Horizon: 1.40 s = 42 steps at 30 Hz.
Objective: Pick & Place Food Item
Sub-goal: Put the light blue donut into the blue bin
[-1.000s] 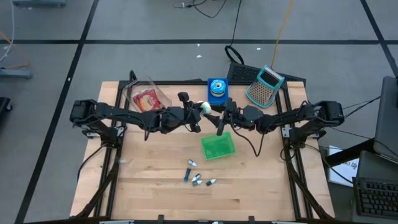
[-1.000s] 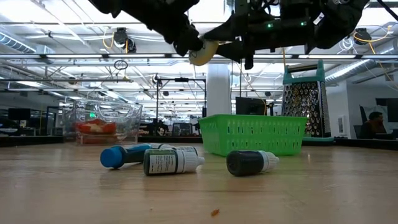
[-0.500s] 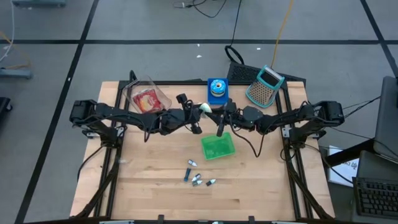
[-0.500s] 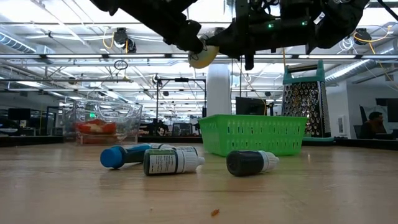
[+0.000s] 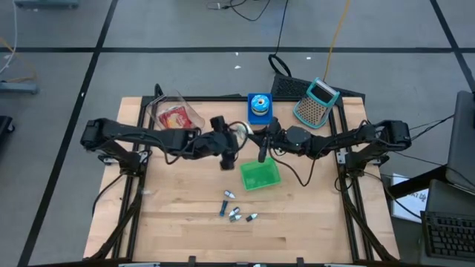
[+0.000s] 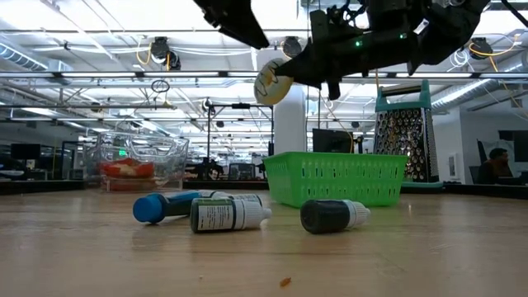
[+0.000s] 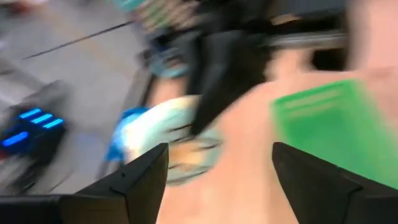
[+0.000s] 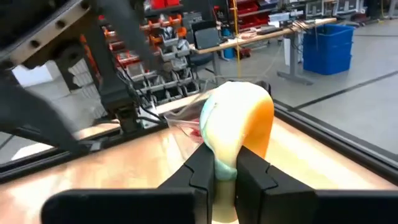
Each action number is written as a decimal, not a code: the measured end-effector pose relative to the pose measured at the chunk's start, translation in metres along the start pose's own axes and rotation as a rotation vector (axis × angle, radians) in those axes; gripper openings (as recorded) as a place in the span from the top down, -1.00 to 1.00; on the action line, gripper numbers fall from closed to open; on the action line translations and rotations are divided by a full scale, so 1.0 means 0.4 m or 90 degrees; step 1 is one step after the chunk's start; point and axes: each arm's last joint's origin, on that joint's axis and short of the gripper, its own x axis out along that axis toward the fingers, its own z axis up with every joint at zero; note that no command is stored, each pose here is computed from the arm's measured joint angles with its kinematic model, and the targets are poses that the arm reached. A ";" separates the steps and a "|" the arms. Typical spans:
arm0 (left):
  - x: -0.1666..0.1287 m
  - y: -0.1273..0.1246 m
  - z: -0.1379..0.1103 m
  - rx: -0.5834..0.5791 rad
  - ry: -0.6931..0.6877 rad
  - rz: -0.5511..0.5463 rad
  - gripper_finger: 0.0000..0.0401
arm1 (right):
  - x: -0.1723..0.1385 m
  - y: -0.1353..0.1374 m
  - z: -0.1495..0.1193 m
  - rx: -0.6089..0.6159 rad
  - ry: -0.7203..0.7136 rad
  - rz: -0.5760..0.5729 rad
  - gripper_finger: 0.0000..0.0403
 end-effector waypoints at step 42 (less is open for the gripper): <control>-0.065 0.075 -0.224 -0.233 -0.155 -0.154 -0.55 | 0.001 -0.342 0.085 -0.391 0.324 0.027 0.91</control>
